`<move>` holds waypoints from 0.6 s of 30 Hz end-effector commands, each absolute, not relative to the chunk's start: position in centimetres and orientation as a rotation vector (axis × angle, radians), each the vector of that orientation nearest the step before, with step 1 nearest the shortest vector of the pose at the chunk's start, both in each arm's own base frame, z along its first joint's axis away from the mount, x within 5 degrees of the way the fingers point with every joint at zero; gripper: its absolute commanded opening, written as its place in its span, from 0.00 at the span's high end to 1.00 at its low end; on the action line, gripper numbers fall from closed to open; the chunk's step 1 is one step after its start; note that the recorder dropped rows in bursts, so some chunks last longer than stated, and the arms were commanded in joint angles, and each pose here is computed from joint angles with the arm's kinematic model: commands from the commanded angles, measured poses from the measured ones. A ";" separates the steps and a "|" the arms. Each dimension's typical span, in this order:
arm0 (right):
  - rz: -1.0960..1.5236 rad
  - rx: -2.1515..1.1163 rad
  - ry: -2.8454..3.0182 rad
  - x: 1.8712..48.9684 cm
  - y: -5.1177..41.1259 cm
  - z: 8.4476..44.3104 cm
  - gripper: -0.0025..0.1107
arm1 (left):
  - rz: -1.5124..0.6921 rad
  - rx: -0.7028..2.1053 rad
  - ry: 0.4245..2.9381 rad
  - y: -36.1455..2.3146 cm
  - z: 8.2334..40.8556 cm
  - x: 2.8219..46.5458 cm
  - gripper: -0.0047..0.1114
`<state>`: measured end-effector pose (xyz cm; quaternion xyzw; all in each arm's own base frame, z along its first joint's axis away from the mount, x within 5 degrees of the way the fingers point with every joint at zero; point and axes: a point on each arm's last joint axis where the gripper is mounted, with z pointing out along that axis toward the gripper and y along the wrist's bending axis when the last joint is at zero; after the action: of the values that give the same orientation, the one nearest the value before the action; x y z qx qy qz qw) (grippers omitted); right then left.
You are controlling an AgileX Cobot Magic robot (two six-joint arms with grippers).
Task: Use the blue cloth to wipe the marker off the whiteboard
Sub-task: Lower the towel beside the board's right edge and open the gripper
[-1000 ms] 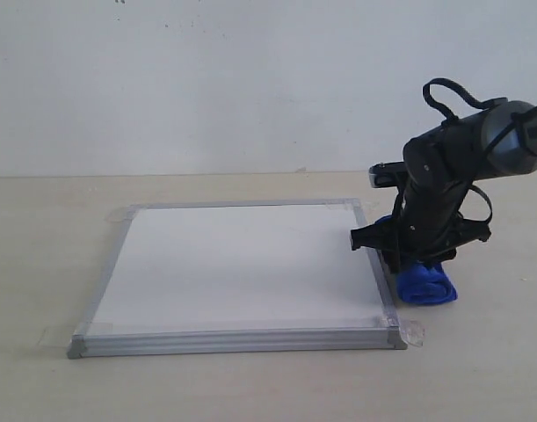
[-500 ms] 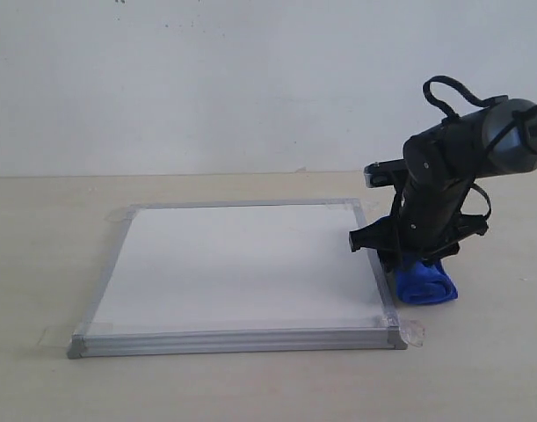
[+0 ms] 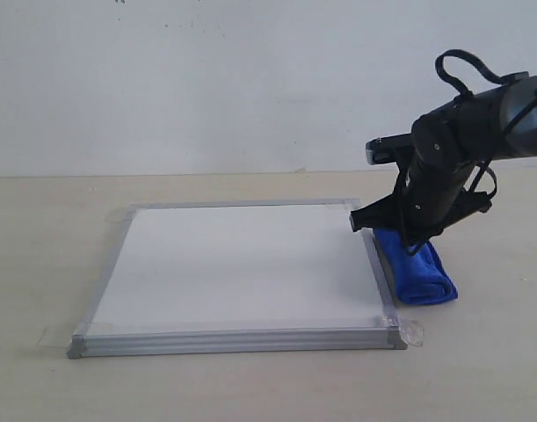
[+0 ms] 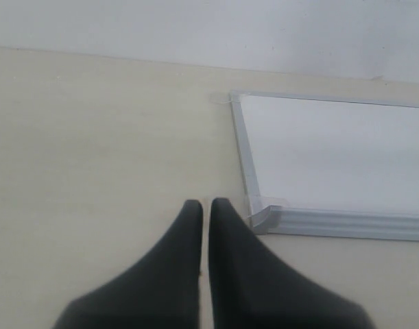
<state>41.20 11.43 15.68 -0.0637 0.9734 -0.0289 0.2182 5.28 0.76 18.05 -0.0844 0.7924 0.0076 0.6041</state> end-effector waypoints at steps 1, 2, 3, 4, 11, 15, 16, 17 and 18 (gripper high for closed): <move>-0.095 -0.201 2.729 41.1 11.3 13.7 0.98 | -0.001 -0.203 1.828 0.7 18.1 5.3 0.93; -0.097 -0.203 2.738 41.1 11.3 13.4 0.98 | -0.001 -0.203 1.828 0.7 18.1 5.3 0.93; -0.098 -0.202 2.746 41.1 11.3 13.1 0.98 | -0.001 -0.203 1.828 0.7 18.1 5.3 0.93; -0.101 -0.202 2.752 41.1 11.3 12.9 0.98 | -0.001 -0.203 1.828 0.7 18.1 5.3 0.93; -0.088 -0.223 2.688 41.0 11.3 15.6 0.98 | -0.001 -0.203 1.828 0.7 18.1 5.3 0.93; -0.113 -0.276 2.654 39.4 11.2 20.4 0.98 | -0.001 -0.203 1.828 0.7 18.1 5.3 0.93; -0.116 -0.290 2.655 38.9 11.3 20.9 0.98 | -0.001 -0.203 1.828 0.7 18.1 5.3 0.93; -0.104 -0.314 2.646 37.6 11.7 21.5 0.98 | -0.001 -0.203 1.828 0.7 18.1 5.3 0.93; -0.092 -0.325 2.638 36.9 11.9 21.6 0.98 | -0.001 -0.203 1.828 0.7 18.1 5.3 0.93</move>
<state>38.72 11.45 20.75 -0.1017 0.9651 -0.0365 0.2384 5.28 0.76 18.05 -0.0844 0.7924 0.0076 0.6041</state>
